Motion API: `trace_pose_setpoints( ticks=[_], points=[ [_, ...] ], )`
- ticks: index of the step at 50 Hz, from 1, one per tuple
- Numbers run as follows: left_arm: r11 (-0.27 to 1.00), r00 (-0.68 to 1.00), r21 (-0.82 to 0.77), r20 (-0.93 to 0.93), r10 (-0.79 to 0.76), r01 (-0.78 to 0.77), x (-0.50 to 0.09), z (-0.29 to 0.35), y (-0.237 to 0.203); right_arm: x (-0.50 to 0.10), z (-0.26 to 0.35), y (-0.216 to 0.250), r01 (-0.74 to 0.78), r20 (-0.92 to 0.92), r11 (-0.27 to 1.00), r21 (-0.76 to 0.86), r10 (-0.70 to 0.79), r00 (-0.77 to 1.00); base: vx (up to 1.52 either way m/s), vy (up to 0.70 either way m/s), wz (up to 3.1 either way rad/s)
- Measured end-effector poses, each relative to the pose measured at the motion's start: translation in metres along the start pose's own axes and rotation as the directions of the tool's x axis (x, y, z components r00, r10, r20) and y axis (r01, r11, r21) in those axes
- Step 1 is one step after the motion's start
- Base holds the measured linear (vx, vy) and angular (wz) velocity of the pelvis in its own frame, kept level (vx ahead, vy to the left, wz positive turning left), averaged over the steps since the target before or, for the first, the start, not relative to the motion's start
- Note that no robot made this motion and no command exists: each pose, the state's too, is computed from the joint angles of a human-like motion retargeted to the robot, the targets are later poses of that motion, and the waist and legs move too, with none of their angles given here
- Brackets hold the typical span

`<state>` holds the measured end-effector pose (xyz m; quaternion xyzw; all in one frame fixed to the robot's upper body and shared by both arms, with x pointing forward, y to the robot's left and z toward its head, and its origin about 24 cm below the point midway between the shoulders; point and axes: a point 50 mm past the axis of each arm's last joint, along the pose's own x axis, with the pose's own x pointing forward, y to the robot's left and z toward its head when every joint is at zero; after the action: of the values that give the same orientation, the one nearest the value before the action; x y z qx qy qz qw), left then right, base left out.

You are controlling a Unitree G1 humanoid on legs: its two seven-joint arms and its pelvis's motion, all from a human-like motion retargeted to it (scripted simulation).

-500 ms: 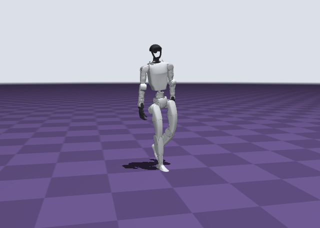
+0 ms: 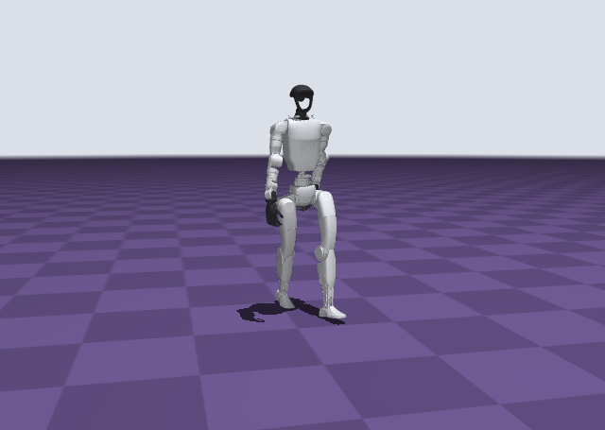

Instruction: Walk run

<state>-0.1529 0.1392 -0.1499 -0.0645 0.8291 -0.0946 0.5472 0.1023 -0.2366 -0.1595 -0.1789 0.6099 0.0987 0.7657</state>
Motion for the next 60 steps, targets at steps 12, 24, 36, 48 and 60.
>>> trace_pose_setpoints(
  ticks=[12, 24, 36, 48, 60],
  points=[
    [0.940, 0.886, 0.027, 0.345, 0.311, -0.340, -0.044, 0.120, 0.079, -0.034, -0.143, 0.078, -0.206, -0.383, 0.963, 0.172, 0.258, 0.887, 0.88, -0.03, 0.02],
    [0.814, 0.506, 0.093, 0.822, 0.263, -0.573, -0.165, 0.277, 0.103, -0.055, -0.182, 0.105, -0.202, -0.445, 0.923, 0.327, 0.339, 0.829, 0.62, -0.08, 0.95],
    [0.798, 0.732, 0.310, 0.644, 0.224, -0.517, -0.105, 0.225, 0.088, -0.037, -0.152, 0.088, -0.179, -0.358, 0.944, 0.279, 0.275, 0.893, 0.74, -0.26, 0.48],
    [0.970, 0.997, 0.230, 0.019, 0.075, -0.077, -0.015, 0.039, 0.044, -0.010, -0.085, 0.049, -0.062, -0.212, 0.979, 0.192, 0.104, 0.972, 0.79, -0.43, 0.02],
    [0.999, 0.996, -0.018, -0.075, -0.048, 0.047, 0.001, -0.019, -0.005, -0.004, 0.041, -0.026, 0.127, 0.168, 0.989, 0.073, -0.138, 0.976, 0.63, -0.22, -0.80]
  ],
)
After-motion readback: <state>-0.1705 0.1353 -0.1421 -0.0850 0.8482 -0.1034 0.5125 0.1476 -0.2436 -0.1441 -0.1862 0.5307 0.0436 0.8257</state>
